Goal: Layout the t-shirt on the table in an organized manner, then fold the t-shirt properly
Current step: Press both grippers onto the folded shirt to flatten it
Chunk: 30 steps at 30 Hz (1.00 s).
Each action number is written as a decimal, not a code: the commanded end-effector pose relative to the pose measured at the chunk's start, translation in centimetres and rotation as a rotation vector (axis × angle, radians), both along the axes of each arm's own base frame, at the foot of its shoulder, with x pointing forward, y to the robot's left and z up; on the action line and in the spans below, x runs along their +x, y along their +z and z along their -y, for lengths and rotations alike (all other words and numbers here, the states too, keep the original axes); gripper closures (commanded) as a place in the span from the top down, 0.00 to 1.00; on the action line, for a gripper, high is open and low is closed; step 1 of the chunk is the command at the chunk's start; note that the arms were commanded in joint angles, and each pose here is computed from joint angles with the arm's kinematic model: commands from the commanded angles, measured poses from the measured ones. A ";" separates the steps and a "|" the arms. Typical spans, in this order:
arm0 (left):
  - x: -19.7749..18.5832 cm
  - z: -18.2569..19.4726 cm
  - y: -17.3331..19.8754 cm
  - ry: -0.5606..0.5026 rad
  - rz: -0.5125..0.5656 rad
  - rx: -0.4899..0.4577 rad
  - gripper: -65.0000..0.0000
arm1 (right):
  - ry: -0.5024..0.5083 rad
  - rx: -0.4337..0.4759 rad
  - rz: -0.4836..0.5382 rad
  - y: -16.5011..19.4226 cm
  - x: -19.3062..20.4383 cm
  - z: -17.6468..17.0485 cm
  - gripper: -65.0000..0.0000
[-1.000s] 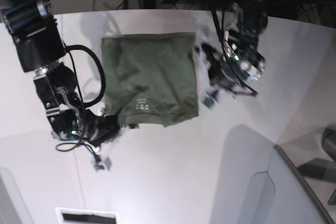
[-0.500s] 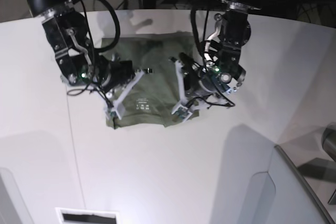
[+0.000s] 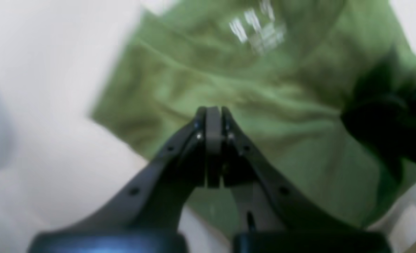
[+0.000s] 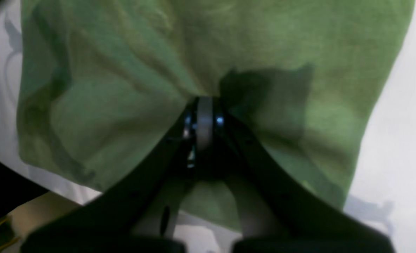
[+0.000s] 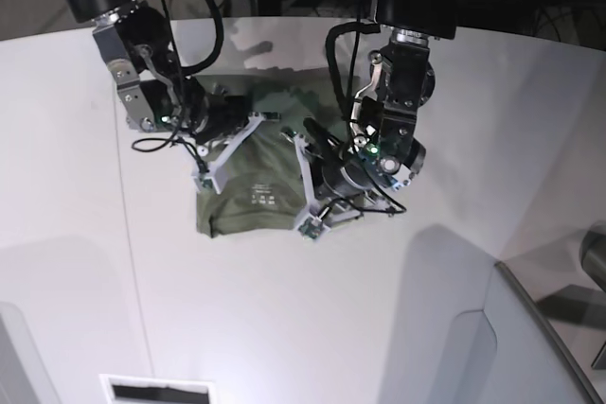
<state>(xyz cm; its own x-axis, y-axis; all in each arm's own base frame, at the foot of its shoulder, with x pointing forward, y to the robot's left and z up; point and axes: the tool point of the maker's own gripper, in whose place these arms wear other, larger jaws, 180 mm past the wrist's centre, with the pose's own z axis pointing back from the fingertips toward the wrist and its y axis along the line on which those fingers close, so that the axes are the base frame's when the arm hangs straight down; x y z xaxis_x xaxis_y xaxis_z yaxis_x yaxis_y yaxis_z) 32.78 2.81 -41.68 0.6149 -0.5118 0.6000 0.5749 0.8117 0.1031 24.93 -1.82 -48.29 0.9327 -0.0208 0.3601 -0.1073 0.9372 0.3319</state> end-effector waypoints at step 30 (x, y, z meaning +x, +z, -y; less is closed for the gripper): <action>-9.6 -2.7 -5.6 -0.007 -0.194 0.023 0.00 | -0.008 0.031 -0.053 0.2 -3.2 -1.2 0.00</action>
<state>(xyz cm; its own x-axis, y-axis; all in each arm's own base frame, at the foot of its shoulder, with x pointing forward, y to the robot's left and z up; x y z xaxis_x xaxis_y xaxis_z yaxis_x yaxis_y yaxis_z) 22.15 5.68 -47.92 0.7297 -0.5336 0.4275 0.5928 0.8053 -0.0067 21.42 -1.02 -48.42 0.9531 -0.0359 0.3005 -0.0791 0.9289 0.3618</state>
